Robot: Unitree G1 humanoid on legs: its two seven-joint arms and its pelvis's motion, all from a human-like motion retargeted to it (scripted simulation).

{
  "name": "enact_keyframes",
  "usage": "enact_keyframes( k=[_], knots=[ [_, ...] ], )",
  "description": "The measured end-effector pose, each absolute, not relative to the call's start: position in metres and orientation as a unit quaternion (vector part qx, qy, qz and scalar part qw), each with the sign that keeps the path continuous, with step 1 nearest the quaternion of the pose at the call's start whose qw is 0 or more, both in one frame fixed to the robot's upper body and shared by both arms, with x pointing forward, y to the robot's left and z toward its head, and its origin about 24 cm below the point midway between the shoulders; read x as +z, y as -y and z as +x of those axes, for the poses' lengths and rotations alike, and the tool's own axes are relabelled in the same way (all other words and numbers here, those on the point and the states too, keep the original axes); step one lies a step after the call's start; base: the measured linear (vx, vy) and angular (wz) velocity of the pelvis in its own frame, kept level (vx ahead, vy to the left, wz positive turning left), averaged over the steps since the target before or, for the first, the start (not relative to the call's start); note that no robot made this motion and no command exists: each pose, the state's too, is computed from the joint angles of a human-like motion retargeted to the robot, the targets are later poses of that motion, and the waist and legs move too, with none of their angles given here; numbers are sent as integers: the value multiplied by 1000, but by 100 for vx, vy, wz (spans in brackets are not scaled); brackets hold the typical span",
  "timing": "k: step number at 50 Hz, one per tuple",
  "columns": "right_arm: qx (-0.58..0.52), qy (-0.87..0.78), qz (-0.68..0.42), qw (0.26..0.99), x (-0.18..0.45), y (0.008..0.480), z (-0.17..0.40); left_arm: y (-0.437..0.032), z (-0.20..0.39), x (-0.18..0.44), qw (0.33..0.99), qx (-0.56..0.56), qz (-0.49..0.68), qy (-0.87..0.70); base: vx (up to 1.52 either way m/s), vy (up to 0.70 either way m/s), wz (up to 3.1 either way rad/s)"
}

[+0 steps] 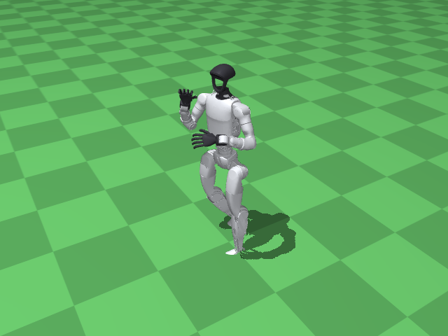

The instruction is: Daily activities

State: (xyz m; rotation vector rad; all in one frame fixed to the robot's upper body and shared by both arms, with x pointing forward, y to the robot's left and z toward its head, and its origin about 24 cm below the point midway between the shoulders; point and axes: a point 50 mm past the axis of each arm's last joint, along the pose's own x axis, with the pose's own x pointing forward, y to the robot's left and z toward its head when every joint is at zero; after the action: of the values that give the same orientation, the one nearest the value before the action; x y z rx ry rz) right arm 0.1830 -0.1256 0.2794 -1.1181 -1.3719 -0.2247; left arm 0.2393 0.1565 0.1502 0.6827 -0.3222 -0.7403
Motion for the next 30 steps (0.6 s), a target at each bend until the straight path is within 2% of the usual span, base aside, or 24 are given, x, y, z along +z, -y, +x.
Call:
enact_keyframes(
  k=[13,30],
  knots=[
    [-35,589,-515,622,280,113,192,-150,236,147,849,-402,314,136,0,0,0],
    [-45,635,-478,605,288,106,186,-147,229,148,853,-412,281,154,0,0,0]
  ],
)
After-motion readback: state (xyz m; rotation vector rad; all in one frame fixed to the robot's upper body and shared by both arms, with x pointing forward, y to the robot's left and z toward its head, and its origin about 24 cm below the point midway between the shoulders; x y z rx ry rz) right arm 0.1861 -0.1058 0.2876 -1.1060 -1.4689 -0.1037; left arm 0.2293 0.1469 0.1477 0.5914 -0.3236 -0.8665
